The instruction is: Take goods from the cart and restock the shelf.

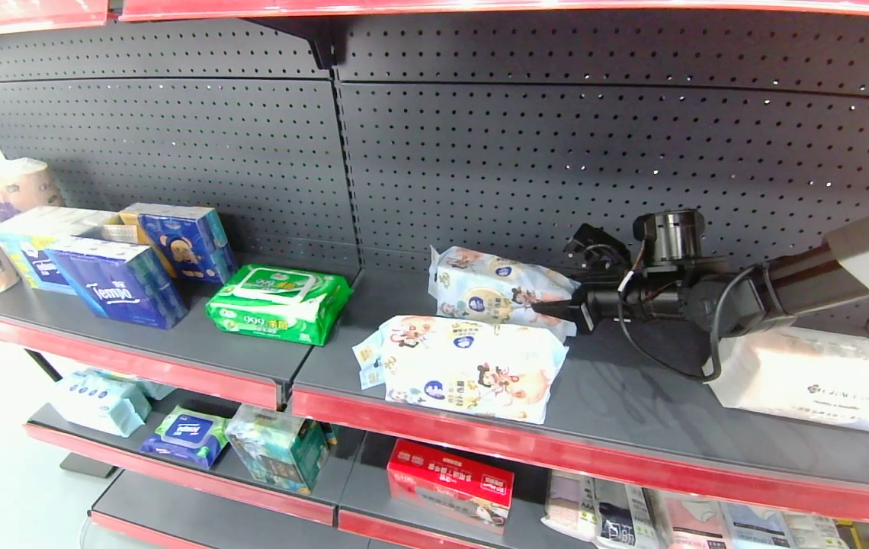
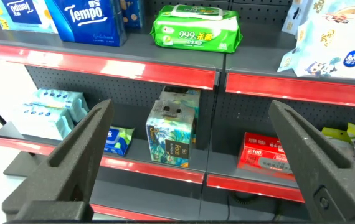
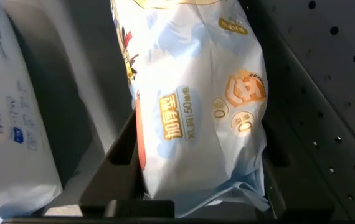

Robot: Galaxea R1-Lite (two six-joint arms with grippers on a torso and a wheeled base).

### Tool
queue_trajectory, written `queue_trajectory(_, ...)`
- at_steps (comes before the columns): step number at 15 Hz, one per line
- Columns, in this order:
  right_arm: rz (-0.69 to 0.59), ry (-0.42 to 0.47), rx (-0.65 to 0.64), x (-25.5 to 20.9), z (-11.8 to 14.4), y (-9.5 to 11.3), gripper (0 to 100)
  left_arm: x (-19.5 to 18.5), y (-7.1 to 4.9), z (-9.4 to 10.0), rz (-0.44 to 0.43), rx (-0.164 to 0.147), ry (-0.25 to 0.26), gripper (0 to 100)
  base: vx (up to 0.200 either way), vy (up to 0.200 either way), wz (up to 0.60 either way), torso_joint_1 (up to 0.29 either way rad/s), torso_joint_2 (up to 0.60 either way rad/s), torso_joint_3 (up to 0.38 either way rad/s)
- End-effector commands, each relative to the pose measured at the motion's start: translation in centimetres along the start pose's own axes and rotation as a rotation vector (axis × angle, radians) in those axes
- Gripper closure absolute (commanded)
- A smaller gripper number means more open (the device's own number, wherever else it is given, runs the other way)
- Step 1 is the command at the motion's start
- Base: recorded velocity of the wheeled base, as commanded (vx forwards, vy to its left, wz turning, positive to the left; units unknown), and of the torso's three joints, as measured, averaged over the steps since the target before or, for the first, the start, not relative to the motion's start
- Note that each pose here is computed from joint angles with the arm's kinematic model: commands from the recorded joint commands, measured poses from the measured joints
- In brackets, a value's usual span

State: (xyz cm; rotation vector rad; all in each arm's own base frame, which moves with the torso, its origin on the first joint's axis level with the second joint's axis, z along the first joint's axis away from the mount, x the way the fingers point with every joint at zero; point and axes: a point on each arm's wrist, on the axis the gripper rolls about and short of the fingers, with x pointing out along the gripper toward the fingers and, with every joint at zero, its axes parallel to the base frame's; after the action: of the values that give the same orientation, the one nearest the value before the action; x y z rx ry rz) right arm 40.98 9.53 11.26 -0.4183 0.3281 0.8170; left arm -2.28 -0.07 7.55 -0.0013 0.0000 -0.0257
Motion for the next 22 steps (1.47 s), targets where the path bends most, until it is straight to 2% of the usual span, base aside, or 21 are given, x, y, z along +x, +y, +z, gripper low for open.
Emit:
queue_trajectory(1, 0.002, -0.006, 0.002, -0.4, 0.1, -0.1, 100, 0.0, 0.0, 0.0, 0.0, 0.0, 0.0, 0, 0.0, 0.0, 0.0, 0.0, 0.0, 0.0)
queue_trajectory(3, 0.025, -0.029, 0.002, -0.8, 0.2, -0.2, 100, 0.0, 0.0, 0.0, 0.0, 0.0, 0.0, 0, 0.0, 0.0, 0.0, 0.0, 0.0, 0.0)
queue_trajectory(10, 0.064, -0.015, 0.03, -1.1, -1.0, 0.0, 100, 0.0, 0.0, 0.0, 0.0, 0.0, 0.0, 0, 0.0, 0.0, 0.0, 0.0, 0.0, 0.0)
queue_trajectory(12, 0.113, -0.038, 0.034, -0.9, -1.3, 0.1, 100, 0.0, 0.0, 0.0, 0.001, 0.0, 0.0, 0, 0.0, 0.0, 0.0, 0.0, 0.0, 0.0)
queue_trajectory(22, 0.122, -0.054, 0.016, -0.5, -0.8, 0.1, 100, 0.0, 0.0, 0.0, 0.0, 0.0, 0.0, 0, 0.0, 0.0, 0.0, 0.0, 0.0, 0.0)
